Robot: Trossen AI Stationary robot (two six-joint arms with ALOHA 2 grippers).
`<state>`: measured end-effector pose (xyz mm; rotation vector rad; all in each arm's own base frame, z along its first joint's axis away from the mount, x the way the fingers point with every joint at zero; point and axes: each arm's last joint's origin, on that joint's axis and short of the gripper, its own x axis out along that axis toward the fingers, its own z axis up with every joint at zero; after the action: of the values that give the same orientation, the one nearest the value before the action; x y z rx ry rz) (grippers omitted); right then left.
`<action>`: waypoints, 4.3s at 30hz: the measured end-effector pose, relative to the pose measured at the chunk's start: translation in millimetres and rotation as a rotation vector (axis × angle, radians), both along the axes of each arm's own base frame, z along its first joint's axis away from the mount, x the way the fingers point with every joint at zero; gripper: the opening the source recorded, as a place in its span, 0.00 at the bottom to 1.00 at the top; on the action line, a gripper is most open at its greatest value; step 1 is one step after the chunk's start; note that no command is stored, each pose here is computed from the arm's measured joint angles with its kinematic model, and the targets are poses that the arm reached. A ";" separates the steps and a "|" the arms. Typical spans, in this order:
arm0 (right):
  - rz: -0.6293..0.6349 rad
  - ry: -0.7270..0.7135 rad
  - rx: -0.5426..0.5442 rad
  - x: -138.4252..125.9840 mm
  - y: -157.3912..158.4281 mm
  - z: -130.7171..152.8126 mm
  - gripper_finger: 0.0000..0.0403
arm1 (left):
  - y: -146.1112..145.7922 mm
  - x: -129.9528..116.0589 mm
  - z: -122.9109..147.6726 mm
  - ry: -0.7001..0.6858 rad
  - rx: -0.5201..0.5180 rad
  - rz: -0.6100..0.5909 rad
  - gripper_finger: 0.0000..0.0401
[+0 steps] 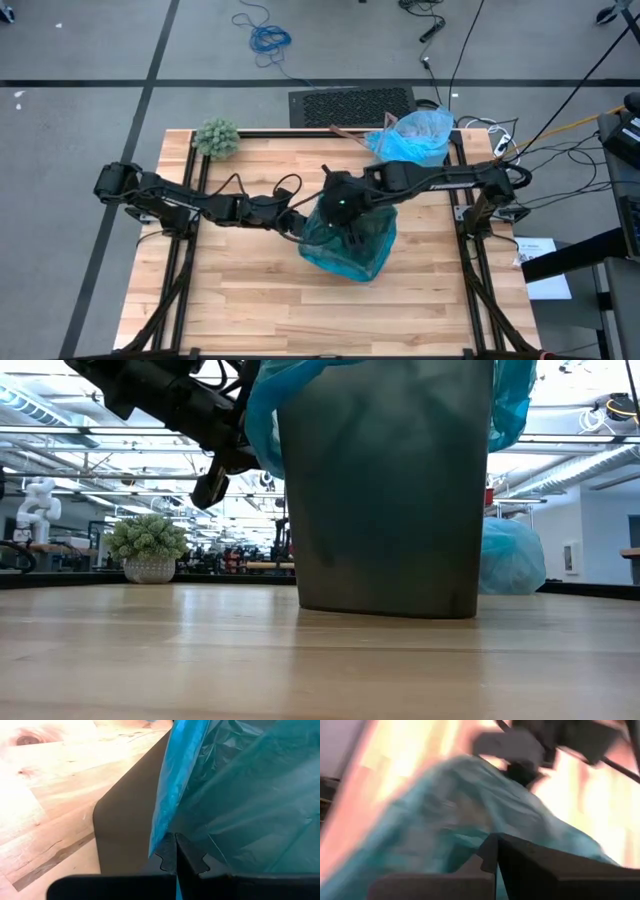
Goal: Place trash/remove bag and relplace
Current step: Insert the bottom blue trash bag into the trash bin
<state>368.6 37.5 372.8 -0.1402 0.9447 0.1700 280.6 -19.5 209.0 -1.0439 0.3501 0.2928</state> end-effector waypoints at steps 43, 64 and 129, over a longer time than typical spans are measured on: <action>-0.176 0.242 0.102 -20.7 39.0 -54.5 0.00 | 3.9 -32.9 43.1 -0.091 0.058 0.015 0.00; -0.258 0.234 0.068 -5.9 35.6 -69.7 0.00 | -24.9 -10.1 3.8 0.029 -0.007 -0.060 0.00; 0.253 0.347 0.250 -111.4 89.9 51.6 0.00 | 3.4 -131.1 180.5 -0.068 0.411 -0.008 0.00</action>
<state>257.2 127.4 424.4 0.0026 1.2407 0.5570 149.5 -16.1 389.5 -0.6462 0.2199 0.3054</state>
